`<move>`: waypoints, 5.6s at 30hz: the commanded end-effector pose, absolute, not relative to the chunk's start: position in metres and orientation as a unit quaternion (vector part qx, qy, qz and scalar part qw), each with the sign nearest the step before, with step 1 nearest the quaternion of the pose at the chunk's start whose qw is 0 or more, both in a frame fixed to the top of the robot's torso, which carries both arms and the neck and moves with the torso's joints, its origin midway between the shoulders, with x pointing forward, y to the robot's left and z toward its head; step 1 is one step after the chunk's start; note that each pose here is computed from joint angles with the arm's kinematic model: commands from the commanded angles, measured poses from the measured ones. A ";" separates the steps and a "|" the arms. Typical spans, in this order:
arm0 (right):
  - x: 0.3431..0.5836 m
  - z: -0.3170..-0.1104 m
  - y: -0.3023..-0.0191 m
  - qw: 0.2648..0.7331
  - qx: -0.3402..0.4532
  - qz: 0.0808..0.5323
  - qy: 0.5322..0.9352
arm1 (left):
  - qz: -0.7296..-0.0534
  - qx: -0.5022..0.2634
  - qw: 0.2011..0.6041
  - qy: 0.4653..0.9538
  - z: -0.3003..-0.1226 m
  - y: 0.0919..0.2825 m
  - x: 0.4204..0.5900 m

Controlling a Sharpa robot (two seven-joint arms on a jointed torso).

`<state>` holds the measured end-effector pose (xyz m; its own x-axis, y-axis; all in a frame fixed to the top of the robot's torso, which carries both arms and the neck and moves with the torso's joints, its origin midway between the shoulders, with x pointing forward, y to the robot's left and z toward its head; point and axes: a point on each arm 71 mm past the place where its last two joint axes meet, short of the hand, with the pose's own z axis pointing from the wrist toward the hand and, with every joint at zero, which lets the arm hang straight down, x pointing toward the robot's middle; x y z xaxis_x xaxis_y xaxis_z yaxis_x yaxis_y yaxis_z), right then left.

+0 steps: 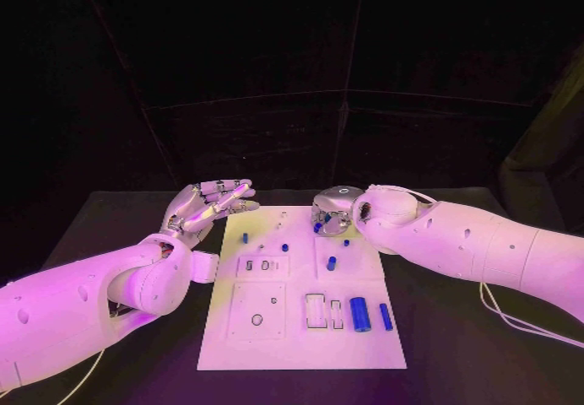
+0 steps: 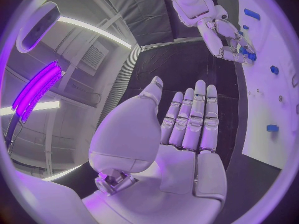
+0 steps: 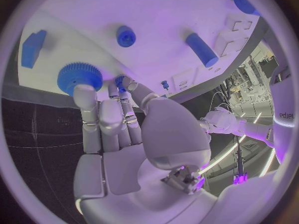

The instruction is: Assemble the parts on the task board

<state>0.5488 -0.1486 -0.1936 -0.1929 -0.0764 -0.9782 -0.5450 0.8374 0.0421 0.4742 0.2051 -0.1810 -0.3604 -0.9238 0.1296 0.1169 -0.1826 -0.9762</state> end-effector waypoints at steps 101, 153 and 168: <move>0.572 -0.165 -0.100 0.687 -0.143 0.241 0.670 | -0.661 -0.391 0.397 0.502 -0.168 0.206 0.481; 0.557 -0.162 -0.218 0.627 -0.024 0.159 0.763 | -0.659 -0.392 0.397 0.504 -0.168 0.209 0.483; 0.560 -0.165 -0.211 0.619 -0.037 0.153 0.770 | -0.658 -0.393 0.397 0.504 -0.169 0.209 0.484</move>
<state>0.5595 -0.2109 -0.1656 -0.2267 0.1571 -0.9612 -0.2419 0.9469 0.2118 0.4842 0.2104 -0.1699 -0.3619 -0.9250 0.1158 0.1222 -0.1702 -0.9778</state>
